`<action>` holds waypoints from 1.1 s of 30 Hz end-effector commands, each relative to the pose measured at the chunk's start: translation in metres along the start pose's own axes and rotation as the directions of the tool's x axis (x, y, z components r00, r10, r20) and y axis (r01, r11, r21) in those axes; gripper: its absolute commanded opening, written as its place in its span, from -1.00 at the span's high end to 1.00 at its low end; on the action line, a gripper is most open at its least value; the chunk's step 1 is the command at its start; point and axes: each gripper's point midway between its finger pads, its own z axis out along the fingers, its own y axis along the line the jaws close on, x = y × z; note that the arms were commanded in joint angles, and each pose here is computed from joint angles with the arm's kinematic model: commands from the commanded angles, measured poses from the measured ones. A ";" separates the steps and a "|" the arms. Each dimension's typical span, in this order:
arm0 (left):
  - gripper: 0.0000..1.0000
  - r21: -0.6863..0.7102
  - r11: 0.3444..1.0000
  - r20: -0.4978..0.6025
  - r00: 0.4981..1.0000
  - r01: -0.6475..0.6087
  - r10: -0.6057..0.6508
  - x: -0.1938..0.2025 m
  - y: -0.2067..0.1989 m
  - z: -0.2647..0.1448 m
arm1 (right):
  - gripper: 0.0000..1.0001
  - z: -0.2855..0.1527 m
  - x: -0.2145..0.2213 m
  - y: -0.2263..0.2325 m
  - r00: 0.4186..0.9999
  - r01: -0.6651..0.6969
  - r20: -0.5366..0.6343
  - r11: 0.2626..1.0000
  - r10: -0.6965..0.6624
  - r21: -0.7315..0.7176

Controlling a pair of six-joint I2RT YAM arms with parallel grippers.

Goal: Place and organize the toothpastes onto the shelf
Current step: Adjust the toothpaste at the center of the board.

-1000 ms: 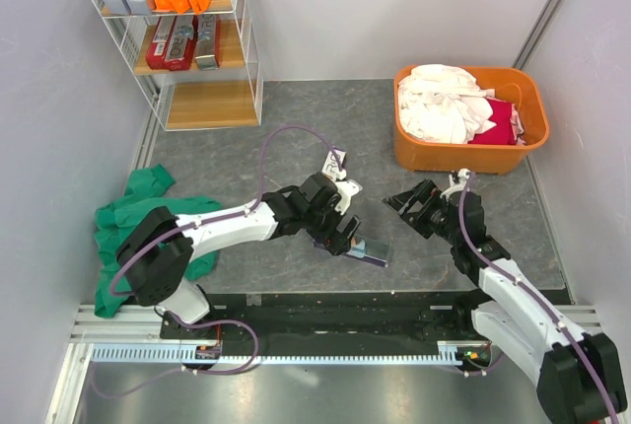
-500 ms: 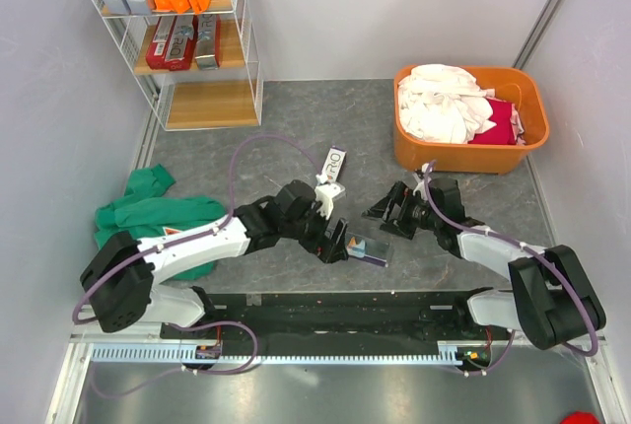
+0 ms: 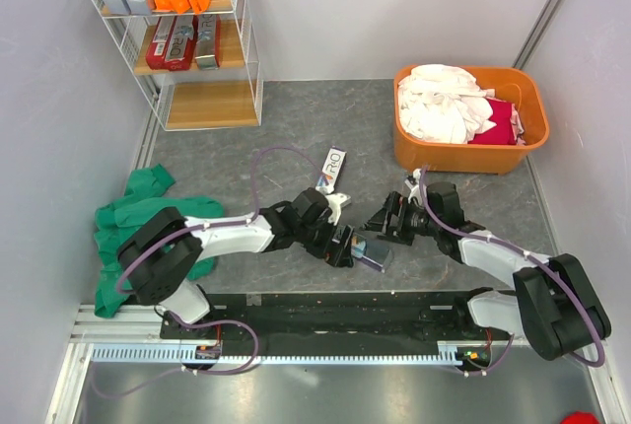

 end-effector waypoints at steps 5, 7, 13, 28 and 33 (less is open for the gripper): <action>-0.99 -0.049 0.997 0.185 0.982 0.052 -0.042 -0.065 0.012 0.024 | -0.96 -0.011 0.027 0.004 0.997 0.022 -0.068 0.998 -0.027 -0.067; -0.99 -0.043 0.996 0.220 0.973 0.074 -0.063 -0.076 0.014 0.021 | -0.96 -0.013 0.029 0.009 0.997 0.020 -0.066 0.996 -0.026 -0.089; -0.99 0.059 0.992 0.277 0.954 0.107 -0.119 -0.105 0.019 0.017 | -0.96 -0.015 0.033 0.015 0.998 -0.016 -0.061 0.991 0.007 -0.136; -0.99 0.024 0.991 0.134 0.982 0.132 -0.134 -0.093 -0.008 0.025 | -0.96 -0.021 -0.010 0.036 0.997 0.032 0.075 0.992 -0.023 -0.118; -0.99 -0.175 0.978 0.103 0.990 0.115 -0.098 -0.099 -0.005 0.034 | -0.96 -0.023 -0.011 0.036 0.996 0.032 0.081 0.993 -0.023 -0.111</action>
